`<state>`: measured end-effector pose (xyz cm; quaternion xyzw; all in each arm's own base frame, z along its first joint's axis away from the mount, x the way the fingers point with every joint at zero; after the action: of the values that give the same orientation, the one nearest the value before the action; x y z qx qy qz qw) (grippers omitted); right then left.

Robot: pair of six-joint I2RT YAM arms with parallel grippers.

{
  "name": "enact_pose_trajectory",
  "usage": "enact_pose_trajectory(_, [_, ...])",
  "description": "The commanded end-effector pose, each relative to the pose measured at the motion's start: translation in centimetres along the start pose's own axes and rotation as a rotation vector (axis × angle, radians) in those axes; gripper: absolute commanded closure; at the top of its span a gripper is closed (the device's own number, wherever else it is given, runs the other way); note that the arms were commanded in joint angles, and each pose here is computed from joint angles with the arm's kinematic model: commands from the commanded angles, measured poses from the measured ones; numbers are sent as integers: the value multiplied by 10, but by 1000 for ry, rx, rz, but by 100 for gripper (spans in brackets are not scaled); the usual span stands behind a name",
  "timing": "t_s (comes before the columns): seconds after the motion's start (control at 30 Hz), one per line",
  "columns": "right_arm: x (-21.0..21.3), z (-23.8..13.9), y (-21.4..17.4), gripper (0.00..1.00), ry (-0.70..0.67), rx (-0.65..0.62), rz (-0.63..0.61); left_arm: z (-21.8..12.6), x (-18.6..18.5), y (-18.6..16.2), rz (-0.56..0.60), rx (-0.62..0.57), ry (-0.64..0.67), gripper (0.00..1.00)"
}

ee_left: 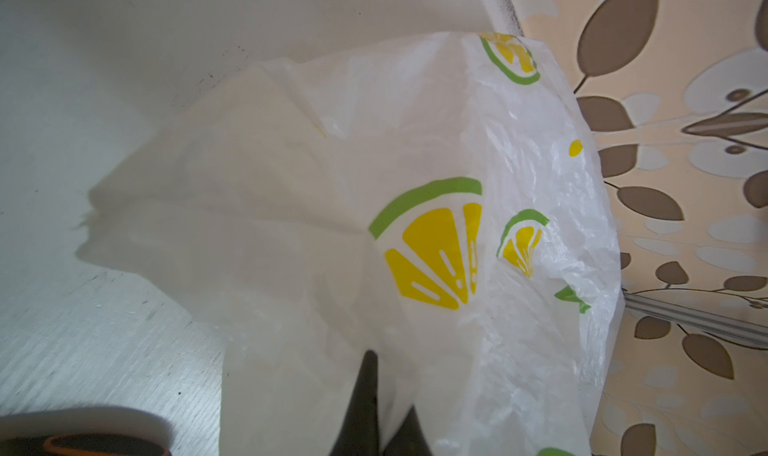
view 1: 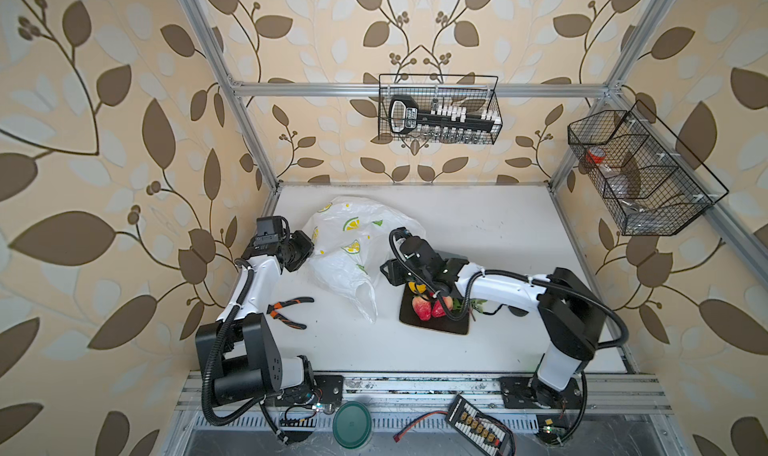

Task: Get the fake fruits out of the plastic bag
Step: 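Release the pear and reach the right gripper back into the bag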

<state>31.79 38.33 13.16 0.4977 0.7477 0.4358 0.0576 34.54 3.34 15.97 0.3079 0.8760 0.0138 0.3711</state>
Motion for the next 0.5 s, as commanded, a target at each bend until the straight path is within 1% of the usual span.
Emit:
enact_pose_trajectory(0.0, [24,25,18,54,97,-57,97,-4,-4,-4,8,12,-46,100])
enact_pose_trajectory(0.17, [34,66,23,50,119,-66,156,0,-3,-5,-3,28,-52,100])
enact_pose_trajectory(0.27, [36,84,26,41,109,-85,172,2,-3,-7,-3,38,-52,100])
enact_pose_trajectory(0.47, [43,115,30,27,103,-130,144,9,-2,-13,0,69,-48,100])
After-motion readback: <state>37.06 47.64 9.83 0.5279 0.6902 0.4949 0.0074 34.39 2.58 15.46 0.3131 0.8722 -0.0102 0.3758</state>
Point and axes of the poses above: each gripper's point midway between its finger pads, its own z axis out along the fingers, its own x axis along the line the jaws close on, y = z × x, the point moved 2 cm from there along -z, back along the fingers, and after that the axes turned 5 degrees about -z, right-handed, at the moved point
